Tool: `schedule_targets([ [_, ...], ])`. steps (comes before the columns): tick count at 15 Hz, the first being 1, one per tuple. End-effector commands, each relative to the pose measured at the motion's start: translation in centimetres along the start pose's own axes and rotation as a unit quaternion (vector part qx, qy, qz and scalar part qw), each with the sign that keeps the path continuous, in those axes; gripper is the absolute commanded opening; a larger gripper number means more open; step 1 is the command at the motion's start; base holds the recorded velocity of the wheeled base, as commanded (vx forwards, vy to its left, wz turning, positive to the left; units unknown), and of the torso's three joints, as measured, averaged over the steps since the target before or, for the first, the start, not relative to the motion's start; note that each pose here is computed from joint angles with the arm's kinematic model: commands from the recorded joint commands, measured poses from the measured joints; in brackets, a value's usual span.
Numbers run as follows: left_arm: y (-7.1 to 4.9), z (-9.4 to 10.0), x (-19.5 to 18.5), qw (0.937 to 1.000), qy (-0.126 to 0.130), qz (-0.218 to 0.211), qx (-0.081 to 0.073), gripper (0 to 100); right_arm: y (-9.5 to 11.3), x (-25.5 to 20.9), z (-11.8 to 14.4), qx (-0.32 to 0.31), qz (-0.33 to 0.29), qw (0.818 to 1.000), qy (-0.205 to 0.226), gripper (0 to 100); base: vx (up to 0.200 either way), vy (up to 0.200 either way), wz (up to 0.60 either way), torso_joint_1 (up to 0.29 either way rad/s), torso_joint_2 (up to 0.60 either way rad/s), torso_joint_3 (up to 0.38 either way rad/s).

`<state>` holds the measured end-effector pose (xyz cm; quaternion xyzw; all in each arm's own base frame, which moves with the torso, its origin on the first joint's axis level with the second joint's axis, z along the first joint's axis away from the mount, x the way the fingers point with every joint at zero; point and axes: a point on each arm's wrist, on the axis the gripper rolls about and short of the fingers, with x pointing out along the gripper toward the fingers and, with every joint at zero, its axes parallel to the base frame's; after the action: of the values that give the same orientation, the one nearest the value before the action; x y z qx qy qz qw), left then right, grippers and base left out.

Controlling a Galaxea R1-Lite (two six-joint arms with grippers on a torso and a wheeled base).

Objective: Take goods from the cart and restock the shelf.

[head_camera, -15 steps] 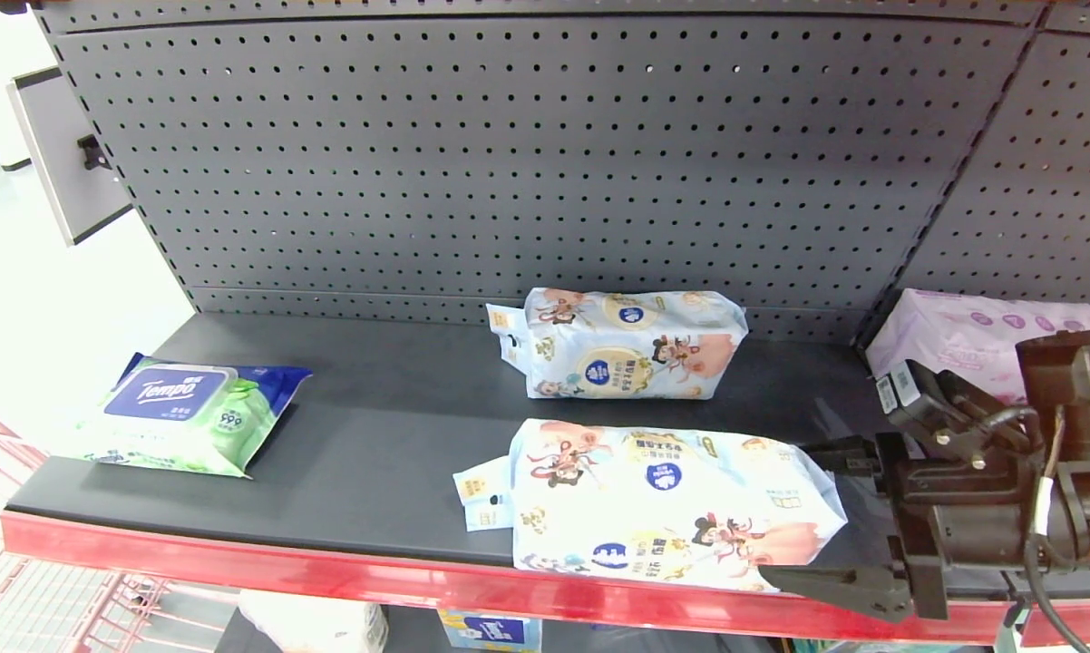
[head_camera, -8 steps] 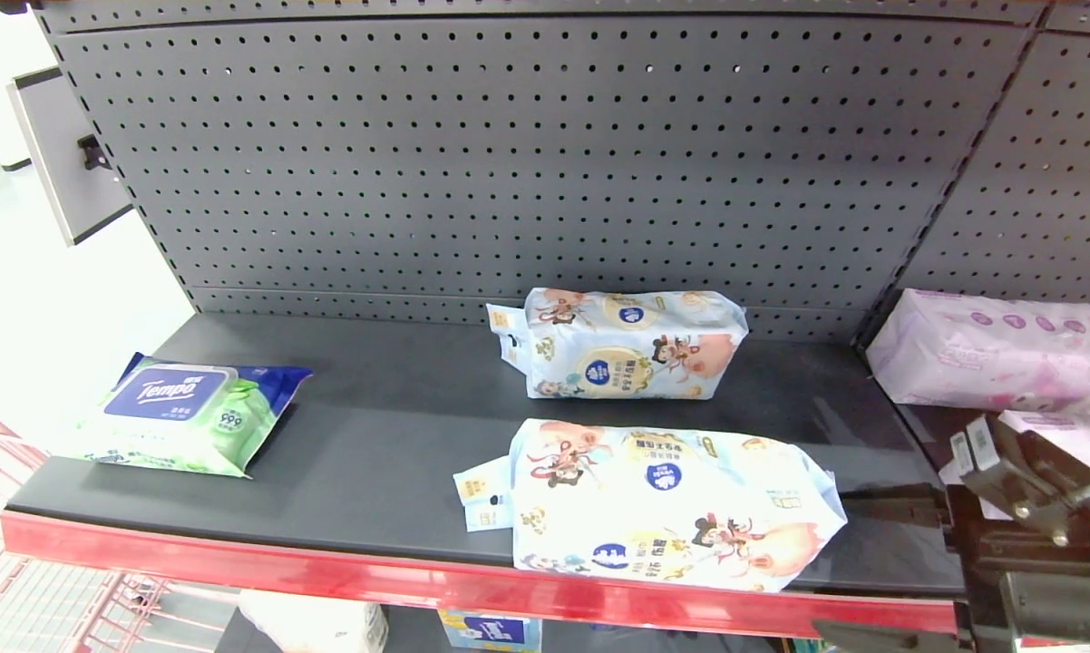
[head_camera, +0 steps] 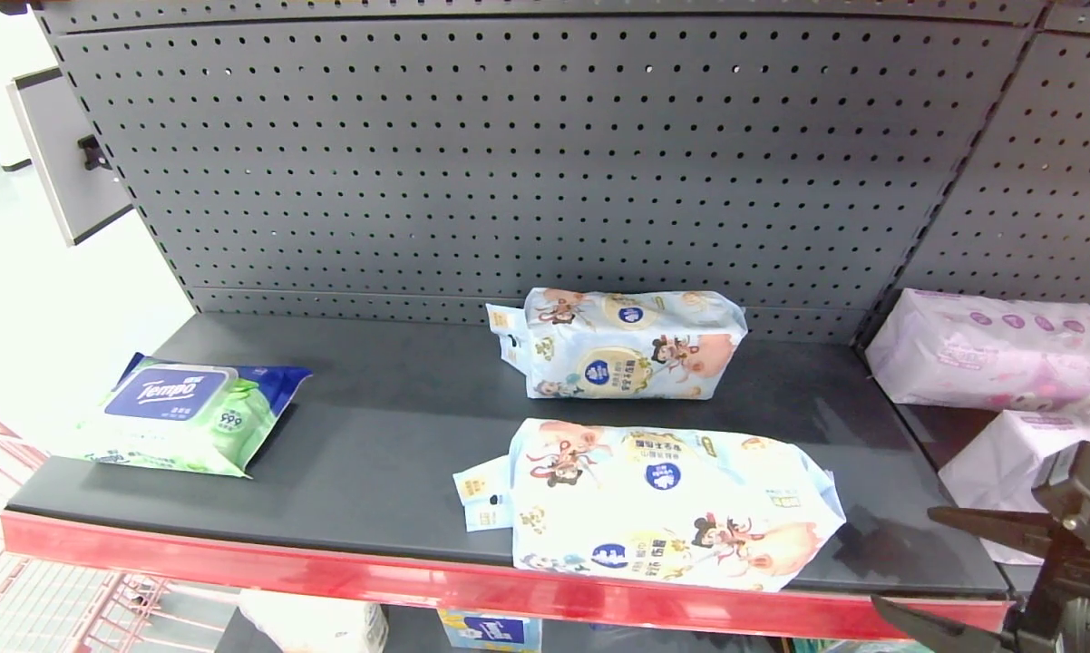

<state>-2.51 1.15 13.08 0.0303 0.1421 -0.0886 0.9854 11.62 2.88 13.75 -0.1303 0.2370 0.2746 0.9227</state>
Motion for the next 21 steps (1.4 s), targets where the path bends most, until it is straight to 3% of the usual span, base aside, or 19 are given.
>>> schedule_targets([
  [1, 0.0, 0.0, 0.1, 1.0000, 0.003, 0.000, 0.000, 100, -0.2, 0.1, 0.3, 0.011, -0.025, 1.000, 0.006, 100, 0.000, 0.000, 0.00, 0.000, 0.00, 0.000],
  [4, -0.1, -0.2, 0.2, 0.9999, 0.008, -0.007, -0.002, 100, -0.9, 1.0, 1.2, 0.015, -0.051, 0.998, 0.020, 100, 0.000, 0.000, 0.00, 0.000, 0.00, 0.000],
  [11, -0.1, -0.5, 0.3, 0.9999, 0.013, -0.010, -0.002, 100, -1.6, 3.6, 3.5, 0.003, -0.033, 0.999, 0.029, 100, 0.000, 0.000, 0.00, 0.000, 0.00, 0.000],
  [21, -0.1, -0.5, 0.3, 0.9999, 0.013, -0.009, -0.003, 100, -0.6, 4.8, 4.8, -0.018, 0.002, 1.000, 0.024, 100, 0.000, 0.000, 0.00, 0.000, 0.00, 0.000],
])
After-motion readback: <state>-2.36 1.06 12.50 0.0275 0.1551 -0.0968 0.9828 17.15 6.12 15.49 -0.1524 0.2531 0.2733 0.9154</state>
